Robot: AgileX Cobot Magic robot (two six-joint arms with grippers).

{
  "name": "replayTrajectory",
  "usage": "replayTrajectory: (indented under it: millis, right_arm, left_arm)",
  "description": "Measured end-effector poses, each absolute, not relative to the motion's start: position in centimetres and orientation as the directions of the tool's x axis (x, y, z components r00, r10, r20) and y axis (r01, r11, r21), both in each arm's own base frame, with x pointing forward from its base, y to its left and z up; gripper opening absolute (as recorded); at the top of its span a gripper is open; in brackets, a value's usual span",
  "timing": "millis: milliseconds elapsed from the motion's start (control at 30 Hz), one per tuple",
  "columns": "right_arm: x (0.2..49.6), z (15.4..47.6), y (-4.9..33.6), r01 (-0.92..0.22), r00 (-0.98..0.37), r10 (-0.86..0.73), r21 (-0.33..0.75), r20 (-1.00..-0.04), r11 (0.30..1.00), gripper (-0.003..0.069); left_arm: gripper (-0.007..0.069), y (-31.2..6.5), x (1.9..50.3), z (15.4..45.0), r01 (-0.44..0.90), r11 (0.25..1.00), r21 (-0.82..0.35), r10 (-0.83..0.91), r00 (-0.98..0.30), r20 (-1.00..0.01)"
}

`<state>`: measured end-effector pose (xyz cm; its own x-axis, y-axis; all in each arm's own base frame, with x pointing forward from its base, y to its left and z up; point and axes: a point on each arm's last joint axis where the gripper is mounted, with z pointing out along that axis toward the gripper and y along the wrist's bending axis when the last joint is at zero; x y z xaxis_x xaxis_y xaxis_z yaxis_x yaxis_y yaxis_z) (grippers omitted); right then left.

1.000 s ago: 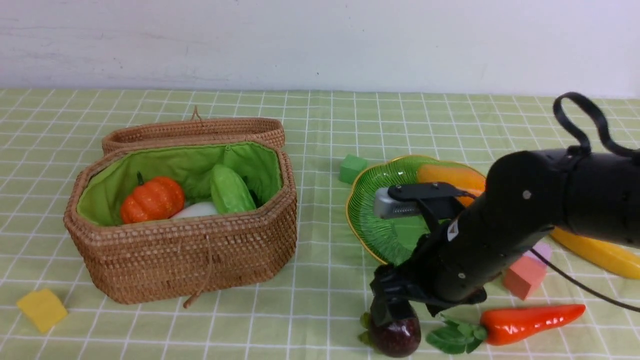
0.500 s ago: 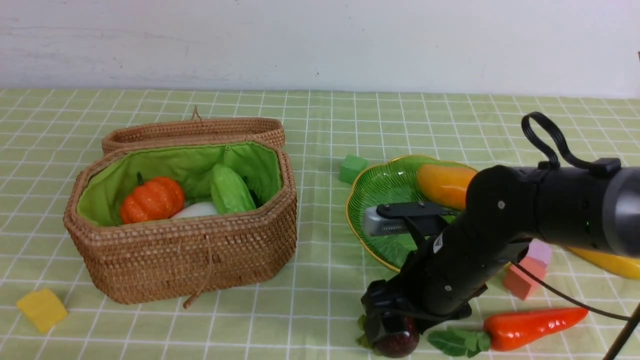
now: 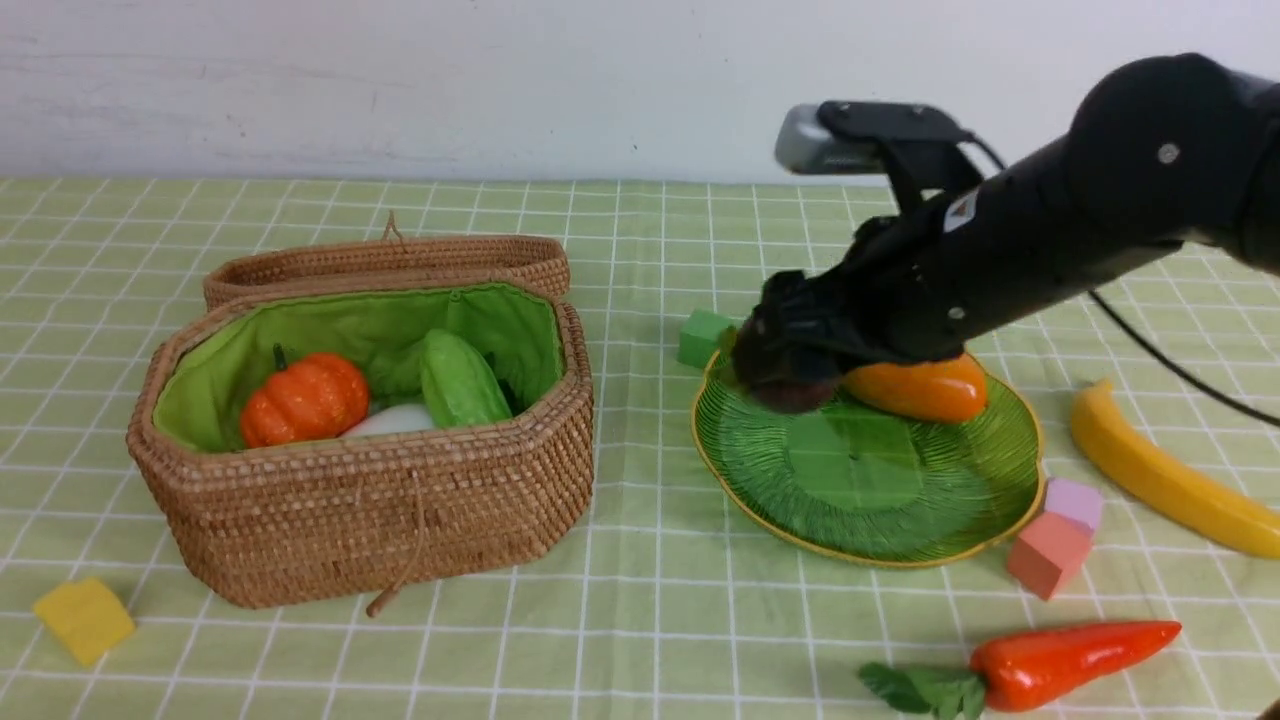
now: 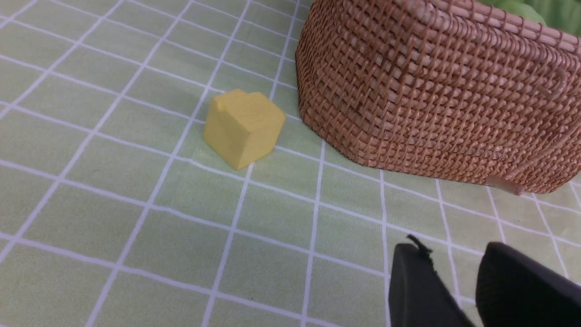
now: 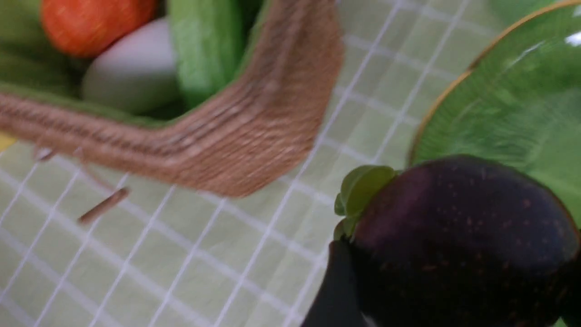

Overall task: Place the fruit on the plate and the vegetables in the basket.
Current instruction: Use the right arm to grab a mangosteen and put it into the right plate

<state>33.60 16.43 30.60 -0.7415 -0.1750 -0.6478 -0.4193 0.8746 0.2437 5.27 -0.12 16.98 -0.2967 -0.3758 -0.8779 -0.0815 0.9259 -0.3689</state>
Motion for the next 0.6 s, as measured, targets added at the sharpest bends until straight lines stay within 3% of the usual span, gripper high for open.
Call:
replayTrajectory:
  millis: [100,333,600]
  right_arm:
    - [36.0,28.4,14.6,-0.351,-0.763,-0.135,0.23,-0.632,0.908,0.0568]
    - [38.8,21.6,13.8,-0.222,-0.866,-0.061,0.273,-0.496,0.936,0.0568]
    - [38.5,21.6,13.7,-0.227,-0.884,-0.081,0.271,-0.461,0.935,0.0596]
  left_arm:
    - [0.0208,-0.1,5.3,17.0,-0.082,0.926,-0.369,-0.376,-0.297,-0.878]
    - [0.0215,-0.1,5.3,17.0,-0.082,0.926,-0.369,-0.376,-0.297,-0.878]
    - [0.0218,-0.1,5.3,17.0,-0.082,0.926,-0.369,-0.376,-0.297,-0.878]
